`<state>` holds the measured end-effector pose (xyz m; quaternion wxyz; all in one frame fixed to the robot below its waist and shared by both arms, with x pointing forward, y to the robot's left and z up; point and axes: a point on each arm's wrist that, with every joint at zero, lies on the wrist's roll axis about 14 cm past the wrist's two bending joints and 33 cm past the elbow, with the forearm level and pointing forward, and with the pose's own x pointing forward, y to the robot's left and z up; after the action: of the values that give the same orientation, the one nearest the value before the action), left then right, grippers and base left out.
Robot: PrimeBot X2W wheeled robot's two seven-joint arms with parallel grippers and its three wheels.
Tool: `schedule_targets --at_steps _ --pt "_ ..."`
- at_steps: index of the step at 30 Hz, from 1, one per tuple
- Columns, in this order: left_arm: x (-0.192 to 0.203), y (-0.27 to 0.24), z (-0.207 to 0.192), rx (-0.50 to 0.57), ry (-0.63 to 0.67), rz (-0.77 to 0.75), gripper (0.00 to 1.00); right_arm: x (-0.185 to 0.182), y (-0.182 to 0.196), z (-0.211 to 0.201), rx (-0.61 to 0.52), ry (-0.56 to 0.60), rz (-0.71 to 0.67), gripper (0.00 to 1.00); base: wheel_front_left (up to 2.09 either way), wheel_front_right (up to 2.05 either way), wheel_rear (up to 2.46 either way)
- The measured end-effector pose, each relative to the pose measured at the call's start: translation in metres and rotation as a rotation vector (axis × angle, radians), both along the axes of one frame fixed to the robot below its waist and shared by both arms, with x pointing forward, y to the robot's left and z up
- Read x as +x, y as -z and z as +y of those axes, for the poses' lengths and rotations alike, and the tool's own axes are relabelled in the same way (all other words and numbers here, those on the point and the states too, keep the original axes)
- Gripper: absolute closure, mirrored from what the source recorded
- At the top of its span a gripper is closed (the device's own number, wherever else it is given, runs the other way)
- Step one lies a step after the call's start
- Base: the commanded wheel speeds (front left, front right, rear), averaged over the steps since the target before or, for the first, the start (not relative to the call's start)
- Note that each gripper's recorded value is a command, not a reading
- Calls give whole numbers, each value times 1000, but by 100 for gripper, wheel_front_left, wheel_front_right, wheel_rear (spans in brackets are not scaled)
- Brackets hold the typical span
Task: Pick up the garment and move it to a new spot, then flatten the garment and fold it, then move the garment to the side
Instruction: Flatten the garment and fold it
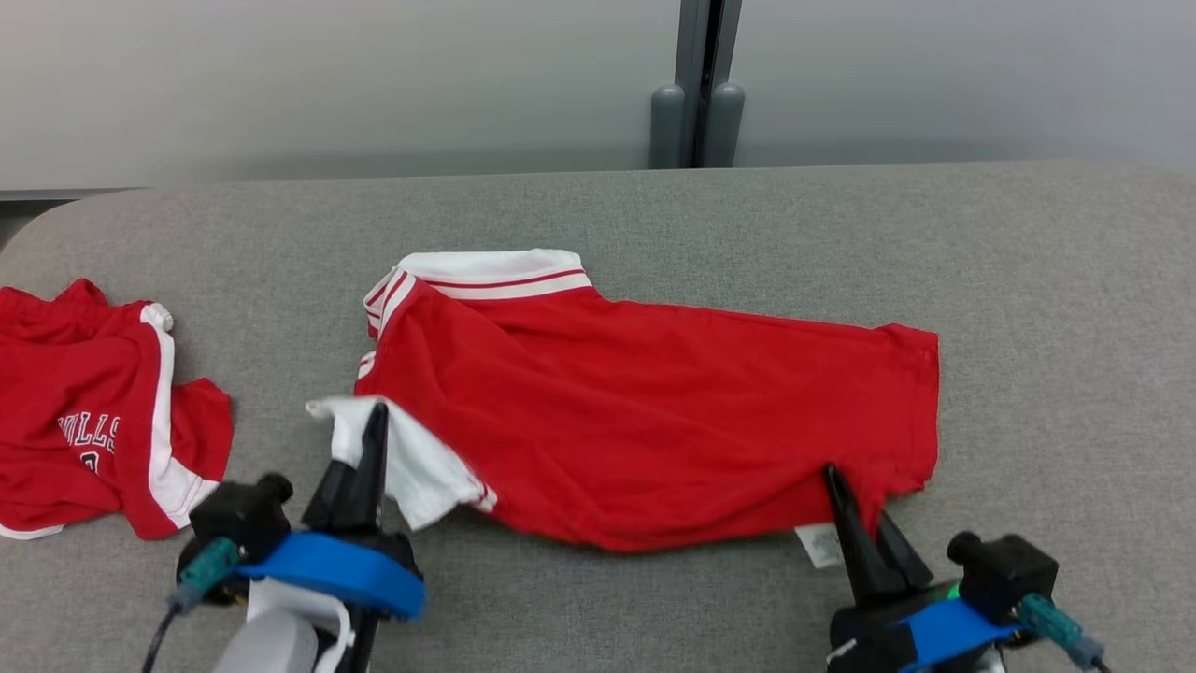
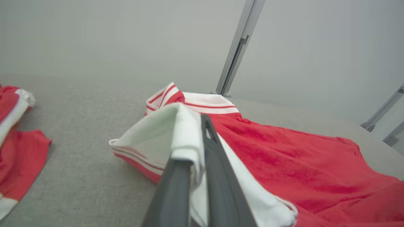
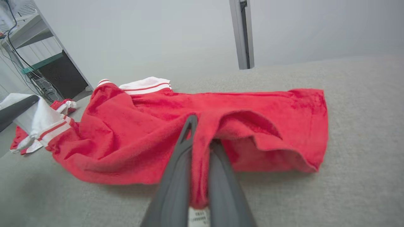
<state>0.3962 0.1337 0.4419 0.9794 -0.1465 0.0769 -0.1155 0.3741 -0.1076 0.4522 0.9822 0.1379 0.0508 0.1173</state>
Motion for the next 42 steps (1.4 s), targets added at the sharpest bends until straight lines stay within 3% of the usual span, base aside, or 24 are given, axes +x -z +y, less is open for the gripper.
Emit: schedule_targets --at_steps 9,18,23,29,36,42 --pt "104 -97 -3 -16 51 -262 100 103 -98 -4 -27 -14 -304 100 0 0 0" --pt "216 -194 0 -26 46 -469 100 214 -179 -12 6 3 -451 100 0 0 0" --pt "256 -244 -19 -41 76 -573 100 261 -221 -37 98 74 -487 100 0 0 0" --pt "279 -289 -41 -9 124 -674 100 292 -257 -46 85 87 -532 100 0 0 0" --pt "284 -315 -55 12 160 -725 100 308 -262 -46 7 79 -522 100 0 0 0" --pt "287 -297 -50 9 155 -694 100 317 -233 -39 29 64 -452 100 0 0 0"
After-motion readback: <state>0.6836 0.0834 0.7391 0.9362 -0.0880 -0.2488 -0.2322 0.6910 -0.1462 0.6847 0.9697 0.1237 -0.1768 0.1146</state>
